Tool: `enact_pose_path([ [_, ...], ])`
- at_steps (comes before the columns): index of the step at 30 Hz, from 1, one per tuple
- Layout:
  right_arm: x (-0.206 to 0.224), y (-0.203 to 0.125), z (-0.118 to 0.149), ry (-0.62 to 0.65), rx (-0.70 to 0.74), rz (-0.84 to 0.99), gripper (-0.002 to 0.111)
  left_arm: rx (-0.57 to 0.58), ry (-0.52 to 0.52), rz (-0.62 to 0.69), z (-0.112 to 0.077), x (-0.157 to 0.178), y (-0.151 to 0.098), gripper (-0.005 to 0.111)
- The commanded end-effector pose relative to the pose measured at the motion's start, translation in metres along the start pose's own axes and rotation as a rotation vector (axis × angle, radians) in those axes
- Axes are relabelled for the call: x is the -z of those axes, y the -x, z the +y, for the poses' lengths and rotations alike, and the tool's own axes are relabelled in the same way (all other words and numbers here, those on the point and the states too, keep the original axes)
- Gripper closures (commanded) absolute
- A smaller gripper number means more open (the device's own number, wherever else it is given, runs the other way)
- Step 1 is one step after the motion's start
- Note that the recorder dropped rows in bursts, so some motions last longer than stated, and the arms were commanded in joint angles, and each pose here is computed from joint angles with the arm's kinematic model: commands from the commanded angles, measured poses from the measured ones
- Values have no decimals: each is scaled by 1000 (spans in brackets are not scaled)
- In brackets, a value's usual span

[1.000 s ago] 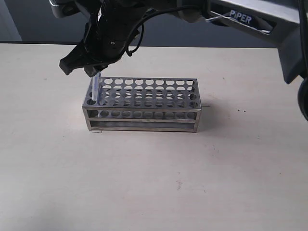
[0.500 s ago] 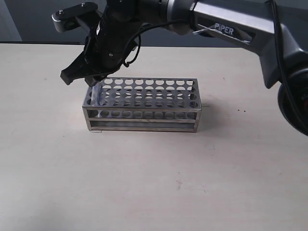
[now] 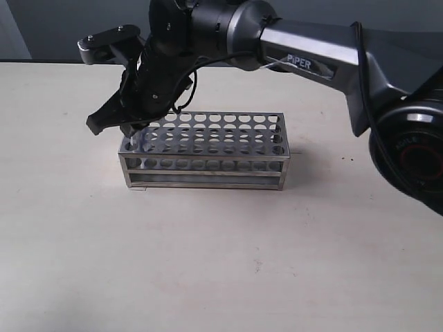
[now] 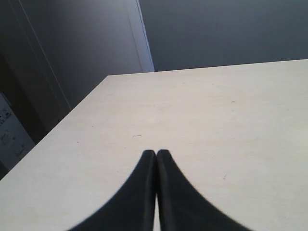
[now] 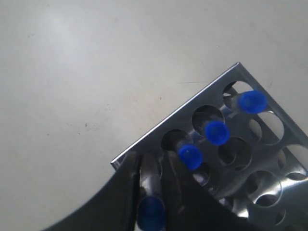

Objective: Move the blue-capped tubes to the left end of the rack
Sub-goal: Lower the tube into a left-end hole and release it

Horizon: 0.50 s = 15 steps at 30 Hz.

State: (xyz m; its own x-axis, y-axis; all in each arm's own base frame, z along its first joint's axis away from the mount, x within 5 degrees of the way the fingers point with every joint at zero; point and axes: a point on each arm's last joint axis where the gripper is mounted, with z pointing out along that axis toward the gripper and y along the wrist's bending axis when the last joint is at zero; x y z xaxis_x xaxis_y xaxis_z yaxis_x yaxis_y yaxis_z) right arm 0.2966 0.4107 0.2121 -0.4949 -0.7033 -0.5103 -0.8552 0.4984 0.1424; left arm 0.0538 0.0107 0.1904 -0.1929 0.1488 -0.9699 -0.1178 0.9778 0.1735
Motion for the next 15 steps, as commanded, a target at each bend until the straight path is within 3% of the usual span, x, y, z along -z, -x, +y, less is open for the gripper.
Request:
enact_pose_path([
  [1, -1, 6, 0, 6, -11, -60, 109, 6, -5, -7, -1, -1, 0, 106],
  [4, -6, 2, 1, 35, 15, -29, 105, 6, -5, -7, -1, -1, 0, 106],
  [10, -10, -1, 2, 47, 8, -3, 66, 6, -5, -7, -1, -1, 0, 106],
  [15, -1, -2, 4, 58, 4, 25, 65, 6, -5, -7, -1, -1, 0, 106],
])
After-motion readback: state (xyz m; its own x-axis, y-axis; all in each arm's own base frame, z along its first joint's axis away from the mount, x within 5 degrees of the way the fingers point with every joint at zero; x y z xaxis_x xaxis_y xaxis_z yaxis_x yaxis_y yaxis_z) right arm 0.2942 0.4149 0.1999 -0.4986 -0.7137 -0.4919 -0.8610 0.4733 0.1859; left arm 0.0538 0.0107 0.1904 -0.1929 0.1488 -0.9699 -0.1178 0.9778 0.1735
